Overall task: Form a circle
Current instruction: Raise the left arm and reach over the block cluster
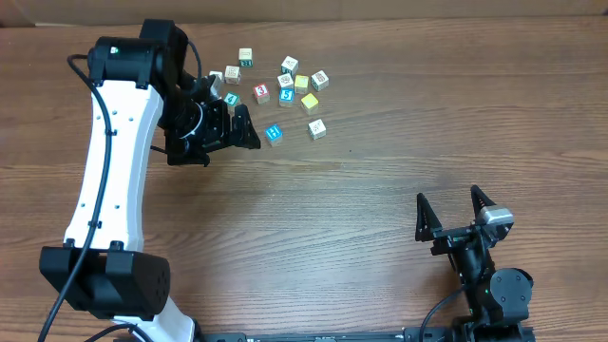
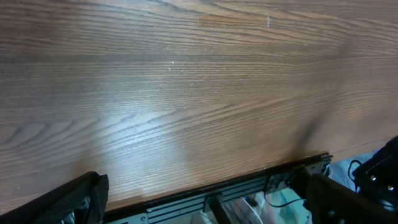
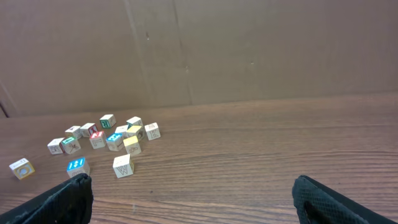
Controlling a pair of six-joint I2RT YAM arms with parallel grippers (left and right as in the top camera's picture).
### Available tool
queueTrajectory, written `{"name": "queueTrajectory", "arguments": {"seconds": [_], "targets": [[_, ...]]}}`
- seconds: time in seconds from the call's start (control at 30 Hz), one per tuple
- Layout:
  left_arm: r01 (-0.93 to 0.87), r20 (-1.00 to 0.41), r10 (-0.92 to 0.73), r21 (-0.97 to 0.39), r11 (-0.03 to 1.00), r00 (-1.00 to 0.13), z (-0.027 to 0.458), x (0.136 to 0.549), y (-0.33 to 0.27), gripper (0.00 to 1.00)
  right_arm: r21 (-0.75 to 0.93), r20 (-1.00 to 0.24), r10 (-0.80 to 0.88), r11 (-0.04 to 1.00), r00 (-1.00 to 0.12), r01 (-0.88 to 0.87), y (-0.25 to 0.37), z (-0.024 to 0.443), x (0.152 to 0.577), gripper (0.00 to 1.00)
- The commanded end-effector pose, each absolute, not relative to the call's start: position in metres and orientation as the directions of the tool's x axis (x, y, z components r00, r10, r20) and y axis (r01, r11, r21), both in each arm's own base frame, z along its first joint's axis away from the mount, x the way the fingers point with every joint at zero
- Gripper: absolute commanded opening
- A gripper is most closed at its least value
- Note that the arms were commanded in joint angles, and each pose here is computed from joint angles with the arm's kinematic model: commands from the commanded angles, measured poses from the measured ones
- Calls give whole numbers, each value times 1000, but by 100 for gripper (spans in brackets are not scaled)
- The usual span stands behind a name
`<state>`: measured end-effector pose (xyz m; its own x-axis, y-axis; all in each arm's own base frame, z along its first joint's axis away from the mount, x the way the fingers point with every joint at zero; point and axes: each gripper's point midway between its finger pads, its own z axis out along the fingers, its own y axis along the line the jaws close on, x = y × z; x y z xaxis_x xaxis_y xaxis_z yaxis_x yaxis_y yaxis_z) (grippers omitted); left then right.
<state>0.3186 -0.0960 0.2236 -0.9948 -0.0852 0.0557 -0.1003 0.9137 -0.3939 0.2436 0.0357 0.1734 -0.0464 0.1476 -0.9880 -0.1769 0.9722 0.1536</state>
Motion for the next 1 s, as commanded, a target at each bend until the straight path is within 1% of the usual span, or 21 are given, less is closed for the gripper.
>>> {"name": "queueTrajectory", "arguments": {"seconds": [0.0, 0.43, 0.7, 0.83, 0.97], "targets": [[-85, 51, -70, -402, 912, -996, 222, 320, -102, 100, 152, -988, 147, 973, -40, -171, 34, 172, 244, 100], [-35, 20, -30, -407, 913, -999, 223, 323, -116, 100, 152, -988, 147, 973, -40, -171, 34, 172, 244, 100], [40, 0, 44, -411, 911, -999, 212, 320, -154, 99, 152, -988, 147, 973, -40, -171, 34, 172, 244, 100], [21, 8, 26, -369, 929, -1000, 195, 318, -173, 99, 152, -988, 147, 973, -40, -171, 34, 172, 244, 100], [-5, 8, -3, -281, 960, -1000, 176, 313, -182, 100, 152, -988, 147, 973, -40, -171, 34, 172, 244, 100]]}}
